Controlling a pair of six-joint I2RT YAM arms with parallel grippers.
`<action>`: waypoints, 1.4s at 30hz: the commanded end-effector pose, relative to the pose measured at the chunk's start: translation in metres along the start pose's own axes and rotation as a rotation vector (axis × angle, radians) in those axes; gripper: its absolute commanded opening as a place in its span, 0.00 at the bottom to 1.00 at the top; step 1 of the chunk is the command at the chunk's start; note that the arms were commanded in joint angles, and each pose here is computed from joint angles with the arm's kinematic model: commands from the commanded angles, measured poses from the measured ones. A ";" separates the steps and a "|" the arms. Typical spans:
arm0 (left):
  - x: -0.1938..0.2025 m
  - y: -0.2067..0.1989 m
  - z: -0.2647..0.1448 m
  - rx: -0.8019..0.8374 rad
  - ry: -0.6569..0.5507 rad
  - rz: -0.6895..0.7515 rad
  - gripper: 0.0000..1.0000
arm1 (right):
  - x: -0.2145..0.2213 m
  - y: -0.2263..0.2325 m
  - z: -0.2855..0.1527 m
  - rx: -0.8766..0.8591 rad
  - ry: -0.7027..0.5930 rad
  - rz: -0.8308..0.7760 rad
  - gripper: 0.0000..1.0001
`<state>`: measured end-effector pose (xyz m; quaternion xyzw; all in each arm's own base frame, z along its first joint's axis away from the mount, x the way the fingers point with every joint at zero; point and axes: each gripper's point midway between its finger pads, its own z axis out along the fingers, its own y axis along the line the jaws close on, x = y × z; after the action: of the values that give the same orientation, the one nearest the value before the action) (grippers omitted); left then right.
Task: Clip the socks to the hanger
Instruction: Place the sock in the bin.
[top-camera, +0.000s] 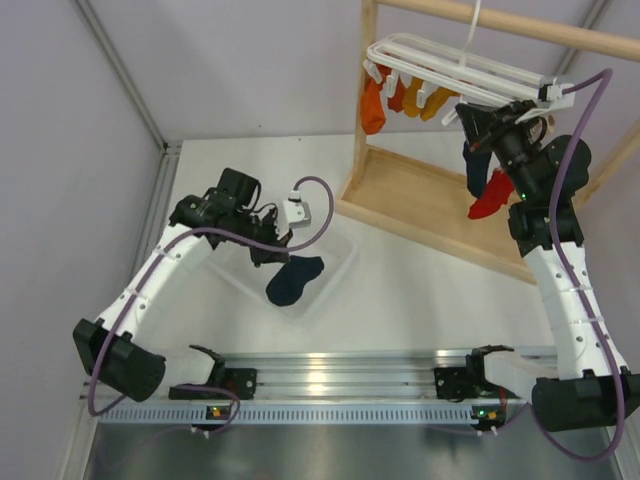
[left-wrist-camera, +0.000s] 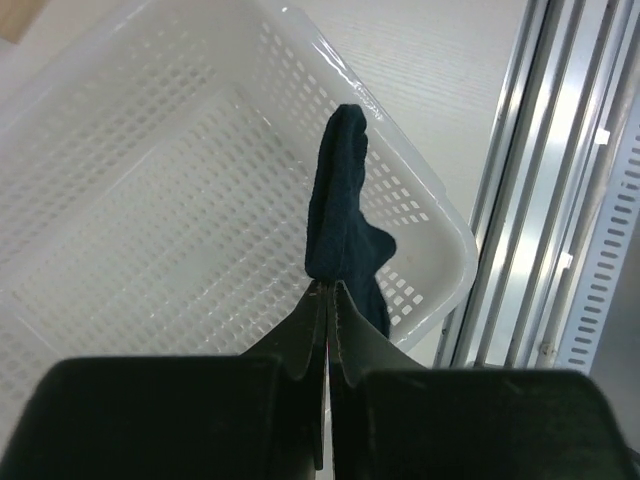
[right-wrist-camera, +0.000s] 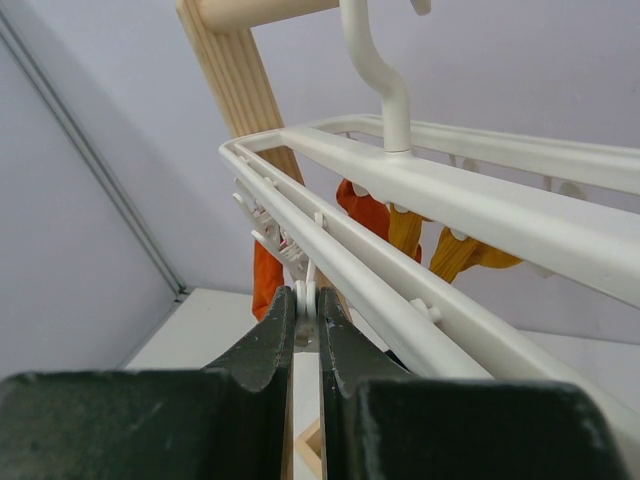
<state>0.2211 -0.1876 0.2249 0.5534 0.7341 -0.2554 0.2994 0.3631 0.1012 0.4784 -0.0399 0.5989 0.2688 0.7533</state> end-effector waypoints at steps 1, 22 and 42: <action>0.013 -0.009 0.011 0.124 0.060 0.006 0.00 | -0.006 0.013 -0.008 -0.053 -0.002 -0.015 0.00; 0.038 0.164 0.120 -0.138 0.222 0.028 0.31 | 0.001 0.003 0.005 -0.037 0.027 -0.043 0.00; 0.052 0.127 0.130 -0.458 -0.006 -0.932 0.58 | -0.001 -0.003 0.009 -0.024 0.034 -0.042 0.00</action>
<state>0.3334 -0.1965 0.0792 0.1505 0.9475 -0.1866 0.2114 0.3772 0.0977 0.4680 -0.0460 0.6149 0.2532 0.7454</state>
